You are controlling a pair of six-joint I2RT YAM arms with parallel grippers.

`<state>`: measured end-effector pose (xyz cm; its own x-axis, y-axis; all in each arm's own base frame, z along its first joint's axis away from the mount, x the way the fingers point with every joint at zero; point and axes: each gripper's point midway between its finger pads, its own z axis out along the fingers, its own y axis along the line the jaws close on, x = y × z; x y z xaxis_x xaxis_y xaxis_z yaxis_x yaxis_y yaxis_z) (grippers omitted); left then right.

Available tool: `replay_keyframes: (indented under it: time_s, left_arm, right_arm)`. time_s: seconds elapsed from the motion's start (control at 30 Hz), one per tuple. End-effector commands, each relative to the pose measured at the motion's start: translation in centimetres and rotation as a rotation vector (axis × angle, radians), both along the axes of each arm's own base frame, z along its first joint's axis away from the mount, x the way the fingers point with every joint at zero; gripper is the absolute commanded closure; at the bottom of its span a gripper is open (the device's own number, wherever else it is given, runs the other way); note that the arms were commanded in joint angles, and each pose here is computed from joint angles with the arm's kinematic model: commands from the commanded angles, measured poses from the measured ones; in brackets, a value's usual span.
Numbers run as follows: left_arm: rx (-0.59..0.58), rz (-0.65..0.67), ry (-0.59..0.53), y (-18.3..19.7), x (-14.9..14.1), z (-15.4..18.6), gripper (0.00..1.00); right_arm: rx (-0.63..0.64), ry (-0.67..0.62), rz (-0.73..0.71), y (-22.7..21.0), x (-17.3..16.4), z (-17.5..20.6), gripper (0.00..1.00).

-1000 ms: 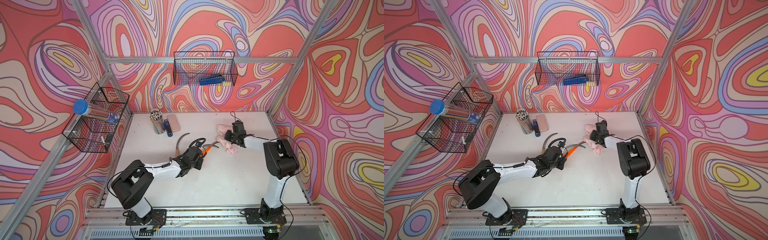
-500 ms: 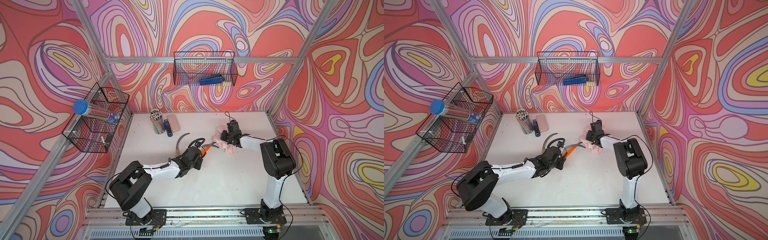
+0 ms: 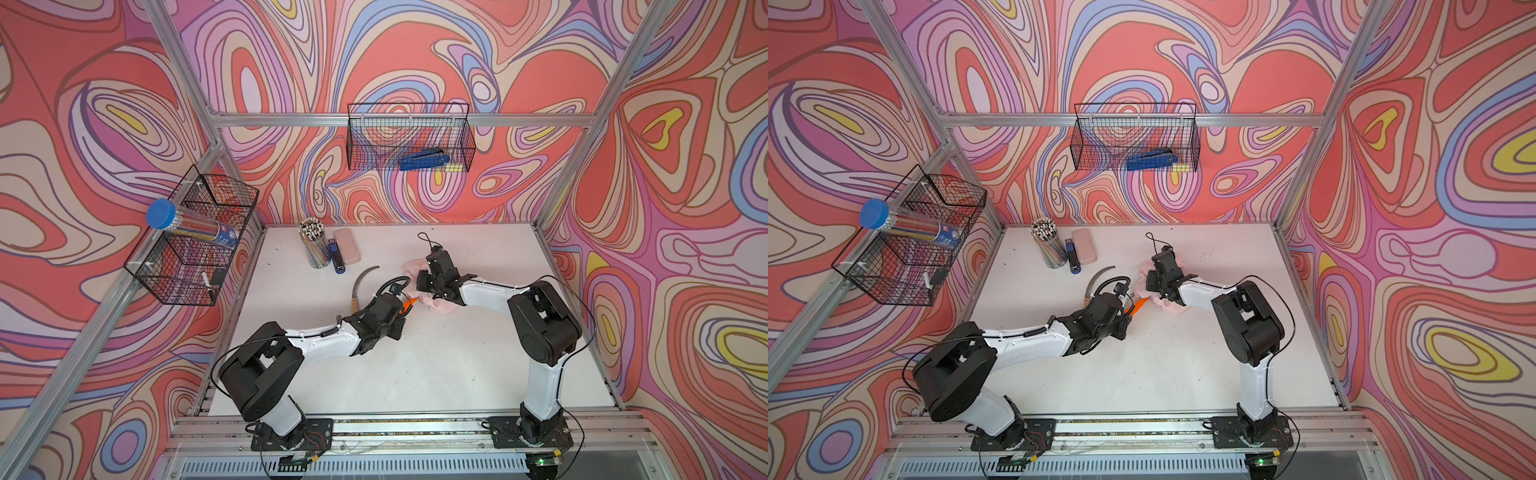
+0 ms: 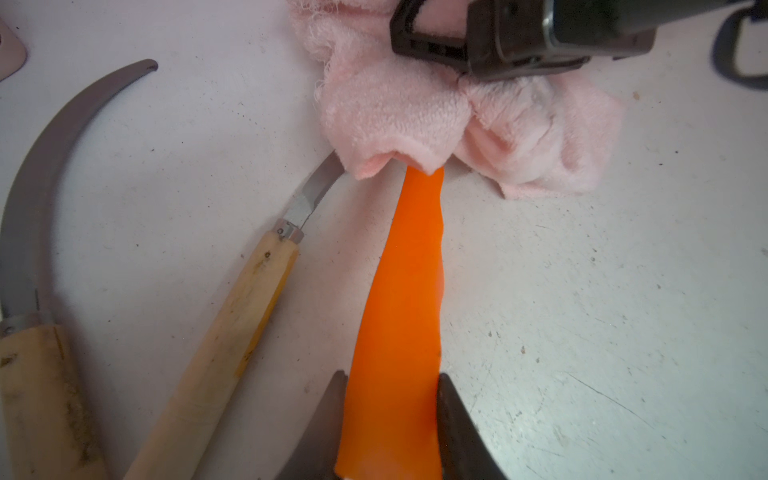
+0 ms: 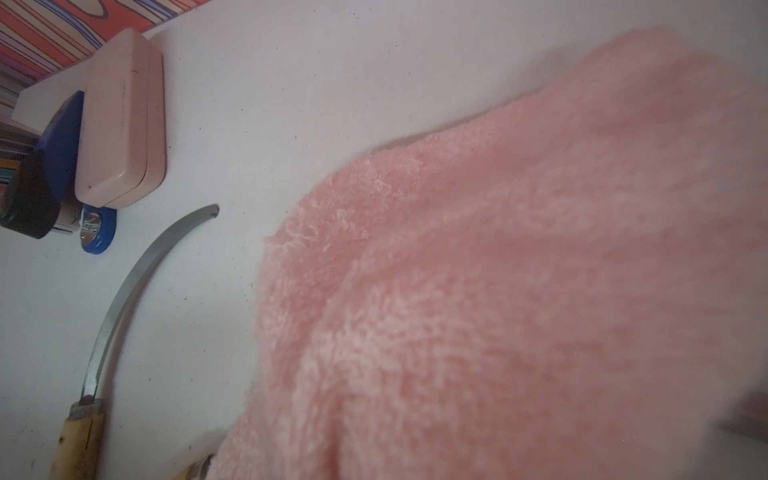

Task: Wipe small sickles with rags
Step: Wipe the small sickle.

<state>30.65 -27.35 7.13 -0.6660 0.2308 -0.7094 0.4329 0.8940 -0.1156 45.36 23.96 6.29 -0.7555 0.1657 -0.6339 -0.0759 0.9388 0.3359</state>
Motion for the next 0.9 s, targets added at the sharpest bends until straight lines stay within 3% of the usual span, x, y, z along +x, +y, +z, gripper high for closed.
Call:
replay_keyframes:
  time_s: [0.0,0.27,0.47,0.67,0.87]
  left_arm:
    - [-0.034,0.016,-0.033,-0.1,0.4,1.3,1.0]
    - [-0.039,0.022,-0.045,0.3,0.3,1.8,1.0]
    - [-0.034,0.029,-0.049,0.5,0.3,1.9,1.0]
    - [-0.038,0.034,-0.05,0.5,0.3,2.0,1.0]
    - [-0.01,0.125,-0.057,1.7,1.1,2.0,1.0]
  right_arm:
    - [-0.025,-0.02,-0.03,-1.5,0.3,0.4,1.0]
    - [-0.02,0.043,-0.221,-10.6,2.2,-2.7,1.0]
    - [-0.01,0.055,-0.374,-16.5,1.5,-3.6,1.0]
    - [-0.006,0.007,-0.402,-17.3,1.0,-1.5,1.0]
    - [0.002,-0.115,-0.418,-18.2,-0.8,5.0,1.0]
